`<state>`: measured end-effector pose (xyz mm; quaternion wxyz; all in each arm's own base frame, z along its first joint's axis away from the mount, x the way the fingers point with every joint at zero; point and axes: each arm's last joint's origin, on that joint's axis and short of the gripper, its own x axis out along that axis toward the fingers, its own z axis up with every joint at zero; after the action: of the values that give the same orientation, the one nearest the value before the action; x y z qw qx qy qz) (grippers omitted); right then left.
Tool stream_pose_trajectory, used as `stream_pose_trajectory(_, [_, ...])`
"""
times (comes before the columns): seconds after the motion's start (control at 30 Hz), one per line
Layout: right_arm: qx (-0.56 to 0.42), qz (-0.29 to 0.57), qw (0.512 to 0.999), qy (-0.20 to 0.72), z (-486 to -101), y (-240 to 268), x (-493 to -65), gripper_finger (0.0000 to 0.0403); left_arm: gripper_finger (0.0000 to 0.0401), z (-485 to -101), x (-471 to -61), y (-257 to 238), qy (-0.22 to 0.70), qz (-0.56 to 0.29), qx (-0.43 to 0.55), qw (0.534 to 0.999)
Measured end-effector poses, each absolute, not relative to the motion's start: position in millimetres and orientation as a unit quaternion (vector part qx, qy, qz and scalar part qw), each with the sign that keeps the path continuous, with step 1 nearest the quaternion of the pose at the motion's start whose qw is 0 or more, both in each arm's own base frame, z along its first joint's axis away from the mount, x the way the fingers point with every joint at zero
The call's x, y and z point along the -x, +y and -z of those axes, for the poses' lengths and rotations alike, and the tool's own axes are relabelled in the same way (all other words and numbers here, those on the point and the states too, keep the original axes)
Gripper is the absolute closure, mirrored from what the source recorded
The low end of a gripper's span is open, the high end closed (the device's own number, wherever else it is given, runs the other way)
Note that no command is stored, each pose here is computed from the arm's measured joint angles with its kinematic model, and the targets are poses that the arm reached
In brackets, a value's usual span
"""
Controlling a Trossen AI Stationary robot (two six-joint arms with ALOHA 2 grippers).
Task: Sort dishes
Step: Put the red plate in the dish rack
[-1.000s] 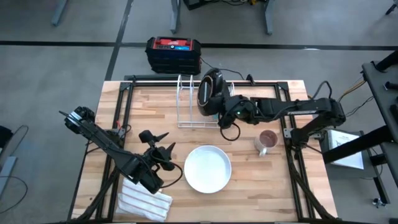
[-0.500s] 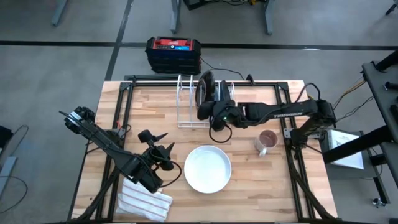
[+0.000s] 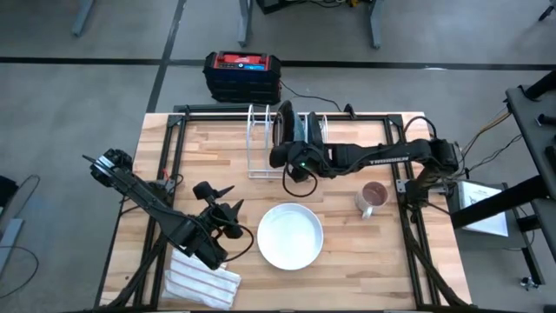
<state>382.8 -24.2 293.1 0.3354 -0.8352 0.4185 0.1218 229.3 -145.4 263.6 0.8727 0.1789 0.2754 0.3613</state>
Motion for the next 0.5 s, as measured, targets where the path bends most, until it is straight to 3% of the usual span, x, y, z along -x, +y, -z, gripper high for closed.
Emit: stream_pose_trajectory(0.5, [0.835,-0.133,0.350,0.404,-291.4,-29.3,-383.3,0.0396,0.0170,-263.6,-229.3,-145.4,0.276,-0.361,-0.179,0.873])
